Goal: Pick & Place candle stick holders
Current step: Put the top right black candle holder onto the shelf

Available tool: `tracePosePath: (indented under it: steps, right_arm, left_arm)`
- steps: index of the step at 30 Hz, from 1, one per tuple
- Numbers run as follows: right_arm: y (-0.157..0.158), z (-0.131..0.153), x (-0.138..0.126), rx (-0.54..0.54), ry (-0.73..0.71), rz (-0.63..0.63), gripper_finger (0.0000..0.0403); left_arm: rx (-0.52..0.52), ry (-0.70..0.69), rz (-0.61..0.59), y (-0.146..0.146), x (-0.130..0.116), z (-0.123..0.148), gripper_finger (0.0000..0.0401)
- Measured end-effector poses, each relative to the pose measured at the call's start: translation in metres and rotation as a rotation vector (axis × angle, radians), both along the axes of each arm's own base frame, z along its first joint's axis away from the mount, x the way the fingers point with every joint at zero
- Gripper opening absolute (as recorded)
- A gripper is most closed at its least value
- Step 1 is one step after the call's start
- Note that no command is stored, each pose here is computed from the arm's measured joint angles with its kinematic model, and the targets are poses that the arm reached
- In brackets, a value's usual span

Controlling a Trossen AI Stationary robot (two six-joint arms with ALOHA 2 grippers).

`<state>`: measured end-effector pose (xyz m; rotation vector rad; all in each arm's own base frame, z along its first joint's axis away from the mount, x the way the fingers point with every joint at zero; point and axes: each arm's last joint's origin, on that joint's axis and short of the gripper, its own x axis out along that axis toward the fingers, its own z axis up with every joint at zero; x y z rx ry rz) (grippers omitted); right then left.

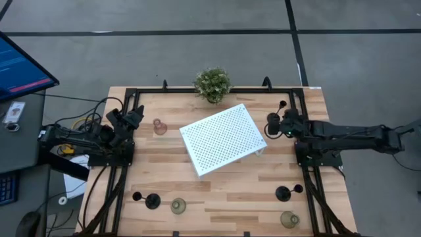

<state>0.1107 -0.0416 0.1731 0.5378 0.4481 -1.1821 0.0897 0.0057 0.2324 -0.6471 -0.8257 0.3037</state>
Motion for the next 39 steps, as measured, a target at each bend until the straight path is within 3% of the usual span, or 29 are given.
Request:
tracePosePath:
  steps: [9, 14, 18, 24, 26, 39]
  right_arm:
    - [-0.021, -0.001, 0.006, -0.099, 0.061, -0.004, 0.0304]
    - [-0.033, 0.000, 0.005, -0.080, 0.062, -0.016, 0.0290]
    - [-0.038, -0.002, 0.003, -0.065, 0.078, -0.025, 0.0234]
    - [-0.043, 0.000, 0.005, -0.062, 0.074, 0.055, 0.0055]
    - [-0.043, 0.000, 0.004, -0.058, 0.074, 0.054, 0.0018]
    - [-0.046, 0.012, 0.007, -0.066, 0.024, 0.047, 0.0009]
  left_arm:
    - [0.005, 0.029, 0.058, 0.001, 0.000, 0.000, 0.0011]
    - [0.011, 0.034, 0.063, 0.001, 0.000, 0.000, 0.0010]
    - [0.011, 0.034, 0.063, 0.001, 0.000, 0.000, 0.0010]
    - [0.011, 0.034, 0.063, 0.001, 0.000, 0.000, 0.0010]
    - [0.011, 0.034, 0.063, 0.001, 0.000, 0.000, 0.0010]
    - [0.011, 0.034, 0.063, 0.001, 0.000, 0.000, 0.0010]
